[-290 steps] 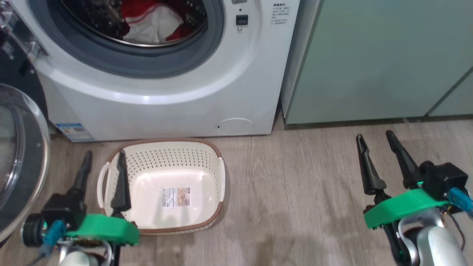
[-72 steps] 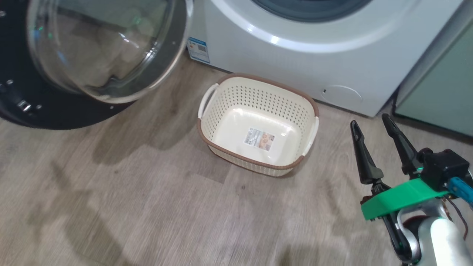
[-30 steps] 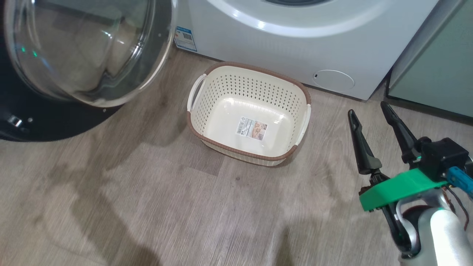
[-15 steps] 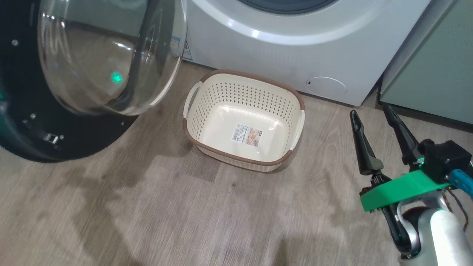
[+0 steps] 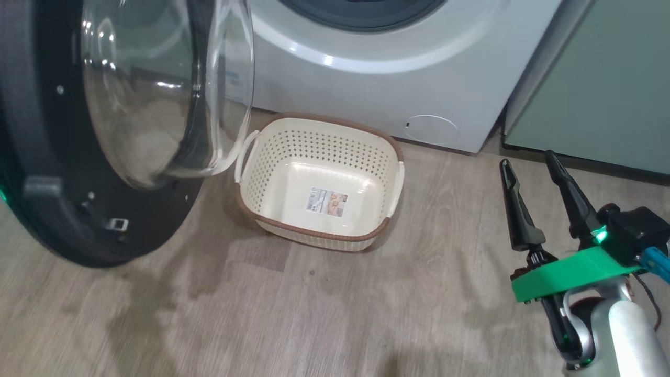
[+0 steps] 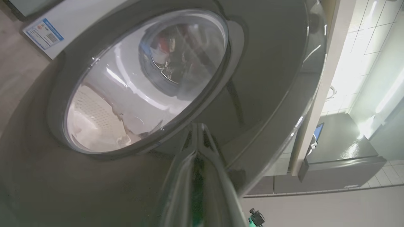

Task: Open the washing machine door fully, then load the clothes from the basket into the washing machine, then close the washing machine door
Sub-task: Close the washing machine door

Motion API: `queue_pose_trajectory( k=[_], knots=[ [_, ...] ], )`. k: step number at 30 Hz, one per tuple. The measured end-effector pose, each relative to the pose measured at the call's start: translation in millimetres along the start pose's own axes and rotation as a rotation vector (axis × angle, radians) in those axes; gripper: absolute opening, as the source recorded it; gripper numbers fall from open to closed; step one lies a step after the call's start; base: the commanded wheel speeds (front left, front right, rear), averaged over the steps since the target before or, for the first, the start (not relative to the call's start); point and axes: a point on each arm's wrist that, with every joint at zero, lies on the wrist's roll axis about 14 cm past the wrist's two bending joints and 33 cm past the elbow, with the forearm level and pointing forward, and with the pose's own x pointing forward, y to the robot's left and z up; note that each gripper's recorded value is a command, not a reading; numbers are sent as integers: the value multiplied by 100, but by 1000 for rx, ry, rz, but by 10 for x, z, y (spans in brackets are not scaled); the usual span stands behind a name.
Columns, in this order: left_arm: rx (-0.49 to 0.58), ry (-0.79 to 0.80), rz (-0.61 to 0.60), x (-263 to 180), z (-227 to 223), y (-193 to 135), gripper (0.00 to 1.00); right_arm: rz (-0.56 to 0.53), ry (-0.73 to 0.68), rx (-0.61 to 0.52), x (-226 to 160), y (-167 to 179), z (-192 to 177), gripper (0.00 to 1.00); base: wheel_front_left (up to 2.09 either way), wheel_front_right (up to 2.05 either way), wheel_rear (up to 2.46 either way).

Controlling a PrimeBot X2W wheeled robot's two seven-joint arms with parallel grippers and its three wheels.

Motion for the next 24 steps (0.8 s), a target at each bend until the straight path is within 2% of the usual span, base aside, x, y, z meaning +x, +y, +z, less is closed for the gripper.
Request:
queue_pose_trajectory(
  k=[7,18,24],
  knots=[
    [10,139,-46,178,-369,-126,0,-60,-25,6,-143,-182,67,100,0,0,0],
    [56,389,-178,557,-1072,-496,0,-177,-44,-1,-479,-502,145,100,0,0,0],
    [46,492,-231,779,-1415,-628,0,-242,-60,-14,-665,-673,214,100,0,0,0]
  ],
)
